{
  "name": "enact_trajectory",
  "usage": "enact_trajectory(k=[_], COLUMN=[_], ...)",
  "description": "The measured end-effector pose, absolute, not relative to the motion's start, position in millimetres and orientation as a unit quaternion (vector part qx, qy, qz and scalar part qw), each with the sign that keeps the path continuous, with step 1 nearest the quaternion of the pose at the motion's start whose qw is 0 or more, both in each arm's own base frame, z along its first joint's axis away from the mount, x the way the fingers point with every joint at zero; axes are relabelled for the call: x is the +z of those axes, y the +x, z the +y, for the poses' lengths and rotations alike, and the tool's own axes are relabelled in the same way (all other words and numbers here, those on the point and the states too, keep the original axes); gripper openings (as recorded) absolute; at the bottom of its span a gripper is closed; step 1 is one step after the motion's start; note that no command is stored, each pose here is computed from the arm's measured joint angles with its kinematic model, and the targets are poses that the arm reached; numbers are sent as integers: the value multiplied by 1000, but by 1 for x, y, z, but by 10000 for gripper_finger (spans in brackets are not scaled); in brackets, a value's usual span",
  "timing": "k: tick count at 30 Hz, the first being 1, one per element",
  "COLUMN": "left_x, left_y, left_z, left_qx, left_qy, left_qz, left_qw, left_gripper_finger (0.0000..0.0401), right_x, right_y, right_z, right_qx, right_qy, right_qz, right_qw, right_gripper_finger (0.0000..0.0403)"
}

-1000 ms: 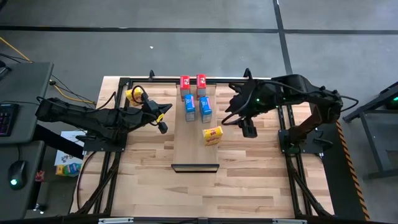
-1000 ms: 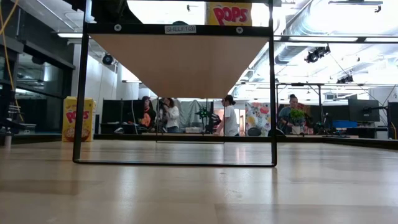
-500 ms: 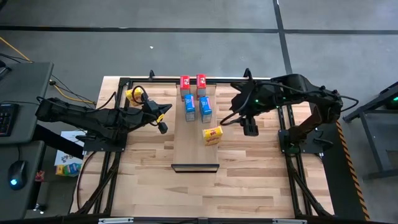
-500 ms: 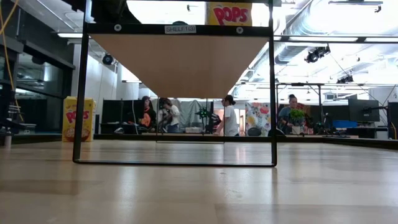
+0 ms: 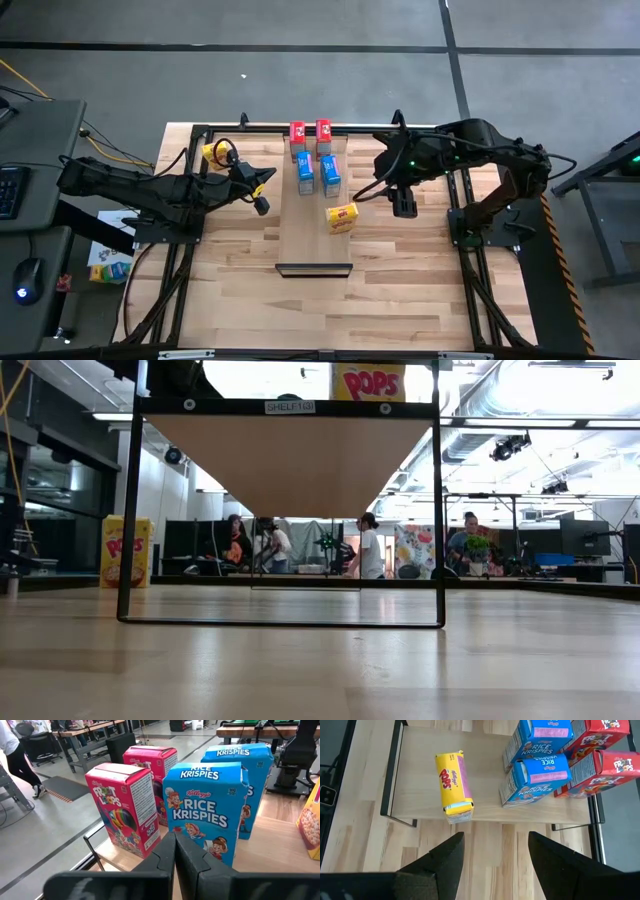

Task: Stack cereal on shelf
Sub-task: Put the right yellow cereal box on the shelf

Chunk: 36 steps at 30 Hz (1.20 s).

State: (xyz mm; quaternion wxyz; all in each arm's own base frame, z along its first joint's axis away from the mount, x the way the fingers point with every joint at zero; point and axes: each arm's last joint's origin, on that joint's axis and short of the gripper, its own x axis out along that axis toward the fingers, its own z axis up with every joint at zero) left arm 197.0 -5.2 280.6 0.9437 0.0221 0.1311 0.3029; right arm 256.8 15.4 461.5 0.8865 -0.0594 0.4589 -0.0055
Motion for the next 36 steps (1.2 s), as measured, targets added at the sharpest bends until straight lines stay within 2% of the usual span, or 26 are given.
enact_trajectory(k=[9, 16, 21, 27, 31, 36], left_x=[281, 280, 281, 283, 284, 284], left_y=[197, 197, 197, 198, 198, 198], left_z=[-5, -5, -5, -5, -5, -5], left_qx=[303, 303, 303, 303, 303, 303], left_qy=[22, 23, 20, 17, 14, 14], left_qz=[131, 135, 128, 119, 113, 113], left_qw=[944, 943, 944, 945, 946, 946], left_gripper_finger=[0, 0, 0, 0, 0, 0], right_x=[457, 406, 377, 349, 317, 259], right_y=[255, 220, 163, 109, 98, 117], right_z=[15, 6, -5, -6, -7, -8], right_qx=[-8, -25, -74, -91, -124, -143], right_qy=[-56, -41, 18, 89, 132, 170], right_qz=[465, 457, 394, 248, 199, 173], right_qw=[883, 888, 916, 960, 963, 960], right_gripper_finger=[213, 213, 213, 213, 213, 195])
